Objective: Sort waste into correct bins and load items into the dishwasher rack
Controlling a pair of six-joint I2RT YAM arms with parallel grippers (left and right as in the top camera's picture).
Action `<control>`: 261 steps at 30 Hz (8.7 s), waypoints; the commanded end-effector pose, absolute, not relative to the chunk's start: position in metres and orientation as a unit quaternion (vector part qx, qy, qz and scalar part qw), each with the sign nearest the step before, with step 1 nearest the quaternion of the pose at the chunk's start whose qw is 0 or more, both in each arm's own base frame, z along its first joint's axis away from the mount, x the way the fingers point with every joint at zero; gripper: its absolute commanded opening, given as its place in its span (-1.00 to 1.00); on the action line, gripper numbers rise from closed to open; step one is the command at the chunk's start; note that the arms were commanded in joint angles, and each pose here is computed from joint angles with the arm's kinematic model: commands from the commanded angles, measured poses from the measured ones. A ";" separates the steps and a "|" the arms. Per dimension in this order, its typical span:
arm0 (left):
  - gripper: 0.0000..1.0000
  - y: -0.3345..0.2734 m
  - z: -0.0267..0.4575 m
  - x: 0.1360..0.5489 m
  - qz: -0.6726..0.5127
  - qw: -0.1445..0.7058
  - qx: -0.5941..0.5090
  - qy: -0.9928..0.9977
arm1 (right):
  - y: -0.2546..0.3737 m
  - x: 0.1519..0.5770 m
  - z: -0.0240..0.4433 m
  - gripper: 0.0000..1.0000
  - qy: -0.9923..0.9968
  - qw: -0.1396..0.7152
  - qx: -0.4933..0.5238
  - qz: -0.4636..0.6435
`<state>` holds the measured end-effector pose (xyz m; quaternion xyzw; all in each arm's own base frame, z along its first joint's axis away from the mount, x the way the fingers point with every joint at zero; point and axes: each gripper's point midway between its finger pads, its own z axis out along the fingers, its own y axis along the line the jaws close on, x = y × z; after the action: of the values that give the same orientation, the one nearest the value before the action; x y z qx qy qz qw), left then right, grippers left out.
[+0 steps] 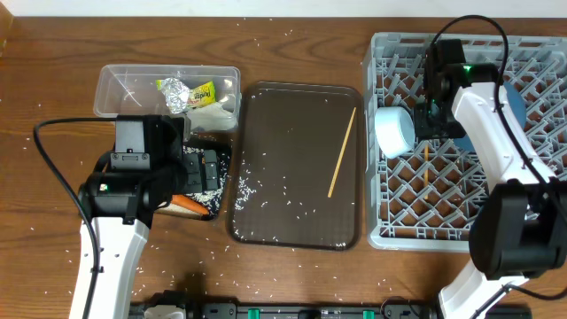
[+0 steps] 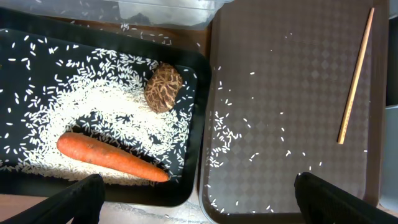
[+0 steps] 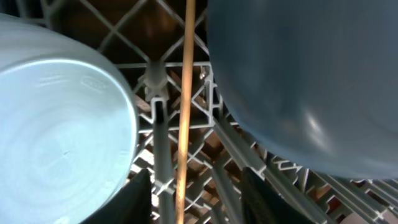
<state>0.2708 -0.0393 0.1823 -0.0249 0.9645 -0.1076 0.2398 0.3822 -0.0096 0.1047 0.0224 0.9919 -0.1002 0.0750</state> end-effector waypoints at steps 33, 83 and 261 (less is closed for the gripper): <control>0.96 -0.041 0.183 0.271 -0.110 0.239 -0.017 0.965 | 0.203 0.333 0.003 0.01 0.995 -0.012 0.098 -0.016; 0.96 -0.041 0.183 0.271 -0.110 0.239 -0.017 0.965 | -0.014 0.370 0.131 -0.98 0.991 0.097 0.050 -0.072; 0.96 -0.012 0.139 0.244 -0.054 0.652 -0.023 0.756 | -0.002 0.246 0.157 0.99 0.732 0.681 0.022 0.014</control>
<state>0.2438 -0.0098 0.1539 -0.0293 0.7451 -0.0525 0.6642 0.2463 -0.0016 0.1578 0.0265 0.7325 0.0173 0.6800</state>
